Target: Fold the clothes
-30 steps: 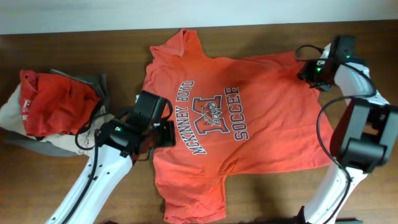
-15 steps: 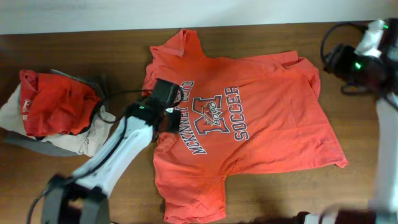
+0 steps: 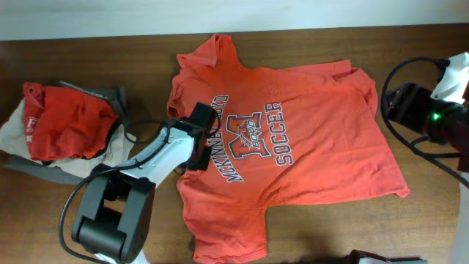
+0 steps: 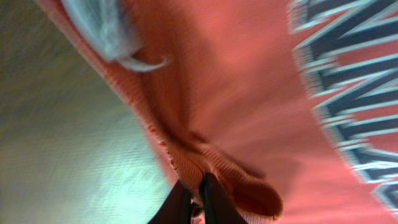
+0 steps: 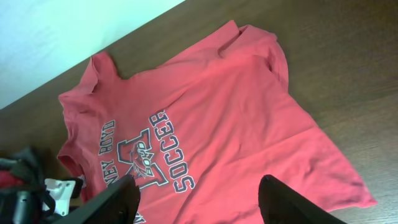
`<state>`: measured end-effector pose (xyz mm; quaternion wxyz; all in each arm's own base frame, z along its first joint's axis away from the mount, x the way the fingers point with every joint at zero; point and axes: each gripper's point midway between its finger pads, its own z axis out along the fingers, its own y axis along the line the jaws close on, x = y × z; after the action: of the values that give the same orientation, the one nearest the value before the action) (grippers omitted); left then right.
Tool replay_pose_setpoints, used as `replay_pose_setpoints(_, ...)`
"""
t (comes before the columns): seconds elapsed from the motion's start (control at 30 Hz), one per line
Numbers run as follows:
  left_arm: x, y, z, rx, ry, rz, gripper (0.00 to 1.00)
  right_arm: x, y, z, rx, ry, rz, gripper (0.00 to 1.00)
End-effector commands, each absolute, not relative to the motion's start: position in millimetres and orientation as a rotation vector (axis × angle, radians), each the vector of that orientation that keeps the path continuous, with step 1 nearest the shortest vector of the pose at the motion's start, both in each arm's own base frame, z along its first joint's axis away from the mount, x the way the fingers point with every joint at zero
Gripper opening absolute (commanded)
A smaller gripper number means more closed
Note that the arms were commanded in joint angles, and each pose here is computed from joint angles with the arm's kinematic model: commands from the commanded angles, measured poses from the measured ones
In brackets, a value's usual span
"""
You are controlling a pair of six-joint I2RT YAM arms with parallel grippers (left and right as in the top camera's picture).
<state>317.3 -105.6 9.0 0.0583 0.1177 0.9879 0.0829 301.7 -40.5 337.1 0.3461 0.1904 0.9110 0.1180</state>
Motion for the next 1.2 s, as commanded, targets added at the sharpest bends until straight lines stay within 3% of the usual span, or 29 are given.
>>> replay_pose_setpoints(0.0, 315, -72, 17, 0.069, 2.967, 0.508, 0.02, 302, -38, 340, 0.467, 2.36, 0.304, 0.66)
replay_pose_setpoints(0.17, 307, -47, 30, -0.032, 2.939, 0.692, 0.01, 302, -38, 340, 0.467, 2.361, 0.304, 0.66)
replay_pose_setpoints(0.27, 303, -33, 37, -0.09, 2.919, 0.775, 0.07, 302, -38, 340, 0.466, 2.361, 0.303, 0.66)
replay_pose_setpoints(0.53, 296, -1, 44, -0.282, 2.918, 0.846, 0.47, 302, -38, 339, 0.45, 2.366, 0.297, 0.66)
replay_pose_setpoints(0.9, 310, -28, 57, -0.214, 2.971, 0.568, 0.46, 309, -40, 327, 0.467, 2.411, 0.305, 0.66)
replay_pose_setpoints(0.97, 309, -37, 63, -0.165, 2.975, 0.507, 0.39, 310, -41, 324, 0.472, 2.421, 0.307, 0.66)
replay_pose_setpoints(1.17, 306, -59, 63, -0.071, 2.992, 0.42, 0.38, 311, -41, 324, 0.471, 2.42, 0.307, 0.67)
